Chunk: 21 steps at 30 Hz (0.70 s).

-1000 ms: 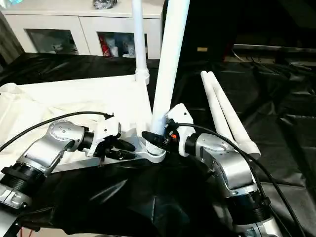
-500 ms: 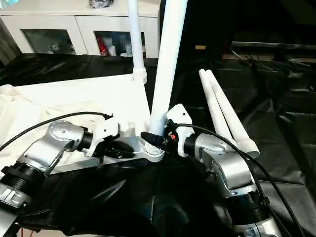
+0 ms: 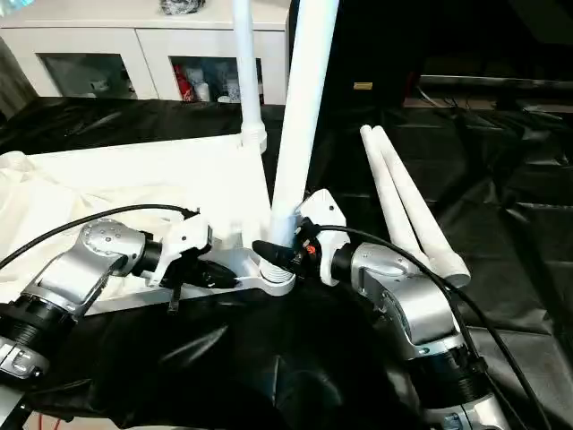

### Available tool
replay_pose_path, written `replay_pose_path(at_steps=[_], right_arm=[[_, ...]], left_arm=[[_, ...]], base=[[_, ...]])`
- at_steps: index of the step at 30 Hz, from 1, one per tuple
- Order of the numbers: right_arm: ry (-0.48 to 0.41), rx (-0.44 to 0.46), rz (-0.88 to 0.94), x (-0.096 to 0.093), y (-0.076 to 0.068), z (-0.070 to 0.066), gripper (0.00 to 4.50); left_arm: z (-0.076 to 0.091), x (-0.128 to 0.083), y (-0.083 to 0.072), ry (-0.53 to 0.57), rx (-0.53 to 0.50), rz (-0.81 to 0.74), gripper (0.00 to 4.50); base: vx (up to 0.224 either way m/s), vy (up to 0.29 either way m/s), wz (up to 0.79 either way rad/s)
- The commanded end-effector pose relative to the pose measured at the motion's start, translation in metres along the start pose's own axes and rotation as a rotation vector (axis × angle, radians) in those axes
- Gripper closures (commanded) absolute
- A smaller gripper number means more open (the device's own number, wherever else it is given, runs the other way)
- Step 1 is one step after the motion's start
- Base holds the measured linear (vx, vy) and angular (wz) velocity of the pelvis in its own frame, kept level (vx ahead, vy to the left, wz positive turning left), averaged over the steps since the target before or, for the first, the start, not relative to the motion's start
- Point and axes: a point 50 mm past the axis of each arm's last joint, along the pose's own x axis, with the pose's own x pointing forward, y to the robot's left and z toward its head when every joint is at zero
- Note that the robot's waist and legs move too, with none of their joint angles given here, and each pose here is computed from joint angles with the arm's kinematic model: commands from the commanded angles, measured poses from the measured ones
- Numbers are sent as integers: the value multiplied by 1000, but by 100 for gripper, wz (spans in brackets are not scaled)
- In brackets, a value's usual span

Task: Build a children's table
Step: Insert table leg to table base

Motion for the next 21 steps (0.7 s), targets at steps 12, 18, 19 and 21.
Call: replay_pose_path(at_steps=[12,18,19,21], right_arm=[[-4,-16,-20,-1,-3,5,261],[-4,-13,-18,0,-3,4,261],[-3,-13,-18,0,-3,4,261],[-3,-14,-16,0,-3,4,261]], left_arm=[[-6,-5,3,-11,-22,25,392],[-2,-5,3,-86,-29,25,392],[-5,-5,2,-72,-32,23,392],[-10,-4,1,-48,-32,28,392]], base=[[0,0,0],[0,0,0],[0,0,0],[0,0,0]])
